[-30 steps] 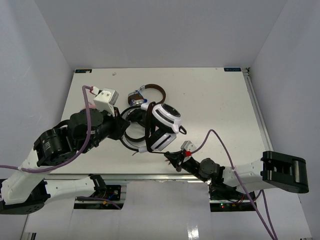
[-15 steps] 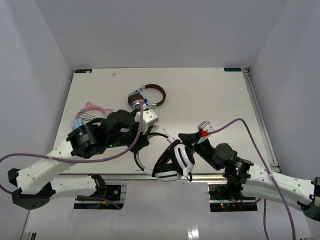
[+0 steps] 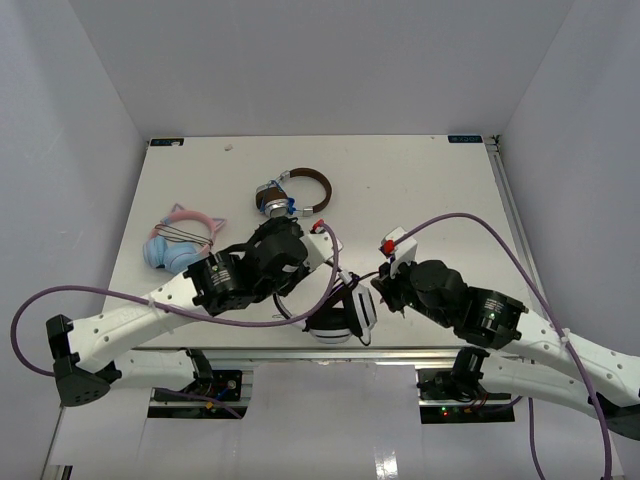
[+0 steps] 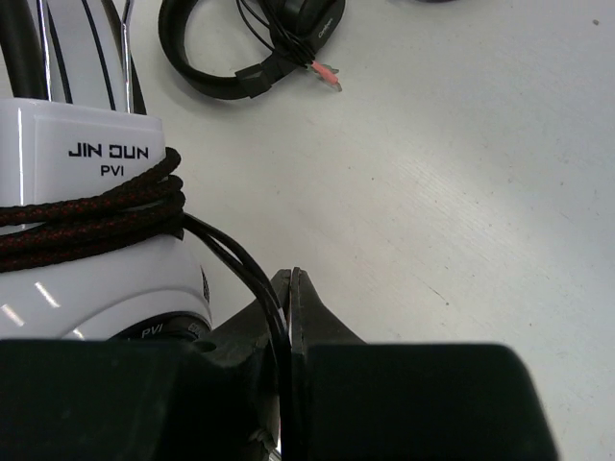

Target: Wrap the headphones

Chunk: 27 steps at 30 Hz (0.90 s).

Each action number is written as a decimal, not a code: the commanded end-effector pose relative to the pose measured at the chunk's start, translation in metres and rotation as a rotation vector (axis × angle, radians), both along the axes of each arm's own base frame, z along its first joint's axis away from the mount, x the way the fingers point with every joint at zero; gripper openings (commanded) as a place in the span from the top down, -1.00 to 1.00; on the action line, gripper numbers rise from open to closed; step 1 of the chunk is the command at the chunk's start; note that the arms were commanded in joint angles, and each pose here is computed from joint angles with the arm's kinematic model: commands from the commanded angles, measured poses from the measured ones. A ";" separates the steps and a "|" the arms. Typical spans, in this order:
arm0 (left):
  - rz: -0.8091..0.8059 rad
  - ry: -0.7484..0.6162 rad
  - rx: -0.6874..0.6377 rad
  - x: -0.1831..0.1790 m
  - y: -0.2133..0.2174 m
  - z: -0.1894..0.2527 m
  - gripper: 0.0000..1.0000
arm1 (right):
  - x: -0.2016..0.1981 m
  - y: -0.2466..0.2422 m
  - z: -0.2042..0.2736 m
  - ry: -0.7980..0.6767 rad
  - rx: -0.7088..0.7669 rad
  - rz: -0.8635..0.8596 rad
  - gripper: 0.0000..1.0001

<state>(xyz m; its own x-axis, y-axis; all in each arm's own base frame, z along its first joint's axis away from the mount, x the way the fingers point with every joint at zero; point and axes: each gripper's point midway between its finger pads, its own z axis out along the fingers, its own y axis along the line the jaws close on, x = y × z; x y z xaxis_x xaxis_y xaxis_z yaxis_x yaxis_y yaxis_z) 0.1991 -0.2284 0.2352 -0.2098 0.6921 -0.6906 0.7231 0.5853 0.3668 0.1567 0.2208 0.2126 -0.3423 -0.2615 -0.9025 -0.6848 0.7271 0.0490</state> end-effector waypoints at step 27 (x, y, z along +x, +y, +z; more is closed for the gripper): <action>0.306 -0.310 0.122 0.048 0.030 -0.017 1.00 | -0.038 0.062 0.064 0.125 0.269 0.269 0.85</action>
<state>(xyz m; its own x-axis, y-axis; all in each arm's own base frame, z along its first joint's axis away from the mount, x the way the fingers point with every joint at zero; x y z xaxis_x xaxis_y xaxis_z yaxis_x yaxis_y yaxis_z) 0.2369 -0.2227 0.2051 -0.1036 0.7616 -0.6397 0.5256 0.5879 0.6149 0.1346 0.2584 0.2212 -0.4322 -0.2772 -0.8581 -0.7721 0.6054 0.1933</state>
